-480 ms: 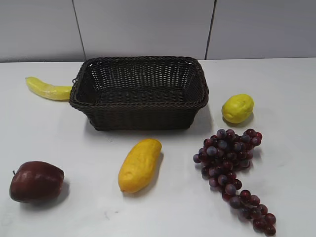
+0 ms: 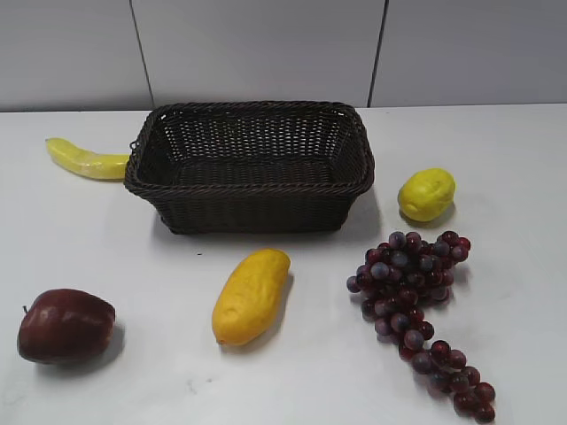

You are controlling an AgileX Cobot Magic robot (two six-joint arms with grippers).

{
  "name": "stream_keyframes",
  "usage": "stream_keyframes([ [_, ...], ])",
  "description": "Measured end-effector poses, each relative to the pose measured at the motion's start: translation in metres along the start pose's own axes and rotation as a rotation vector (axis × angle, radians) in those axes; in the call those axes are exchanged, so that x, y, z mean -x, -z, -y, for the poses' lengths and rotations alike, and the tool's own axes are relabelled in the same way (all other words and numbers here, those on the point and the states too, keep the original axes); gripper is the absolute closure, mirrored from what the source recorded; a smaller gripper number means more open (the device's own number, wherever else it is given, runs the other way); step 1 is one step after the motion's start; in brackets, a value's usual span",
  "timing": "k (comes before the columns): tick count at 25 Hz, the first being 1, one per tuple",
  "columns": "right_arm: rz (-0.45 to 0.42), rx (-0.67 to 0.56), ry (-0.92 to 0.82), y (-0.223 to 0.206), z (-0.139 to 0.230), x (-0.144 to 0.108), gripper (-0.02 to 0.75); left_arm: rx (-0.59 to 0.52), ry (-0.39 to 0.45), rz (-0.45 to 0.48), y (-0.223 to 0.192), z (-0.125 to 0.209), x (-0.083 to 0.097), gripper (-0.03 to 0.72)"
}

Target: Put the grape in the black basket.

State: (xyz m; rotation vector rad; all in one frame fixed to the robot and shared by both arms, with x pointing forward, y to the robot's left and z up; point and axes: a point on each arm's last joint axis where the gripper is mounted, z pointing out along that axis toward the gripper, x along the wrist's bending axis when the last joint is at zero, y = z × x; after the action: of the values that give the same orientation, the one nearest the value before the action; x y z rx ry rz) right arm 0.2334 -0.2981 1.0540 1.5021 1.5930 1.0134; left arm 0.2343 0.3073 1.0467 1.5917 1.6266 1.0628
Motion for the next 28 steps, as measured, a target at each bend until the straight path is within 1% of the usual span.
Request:
stream_keyframes([
  [19, -0.004, -0.007, -0.001, -0.001, -0.002, 0.0, 0.183, 0.0, 0.0, 0.0, 0.0, 0.0, 0.0, 0.46],
  [22, -0.004, -0.052, -0.002, -0.006, -0.011, 0.0, 0.183, 0.0, 0.0, 0.0, 0.0, 0.0, 0.0, 0.46],
  [28, -0.003, -0.232, -0.005, -0.033, -0.035, -0.001, 0.183, 0.0, 0.0, 0.0, 0.0, 0.0, 0.0, 0.46],
])
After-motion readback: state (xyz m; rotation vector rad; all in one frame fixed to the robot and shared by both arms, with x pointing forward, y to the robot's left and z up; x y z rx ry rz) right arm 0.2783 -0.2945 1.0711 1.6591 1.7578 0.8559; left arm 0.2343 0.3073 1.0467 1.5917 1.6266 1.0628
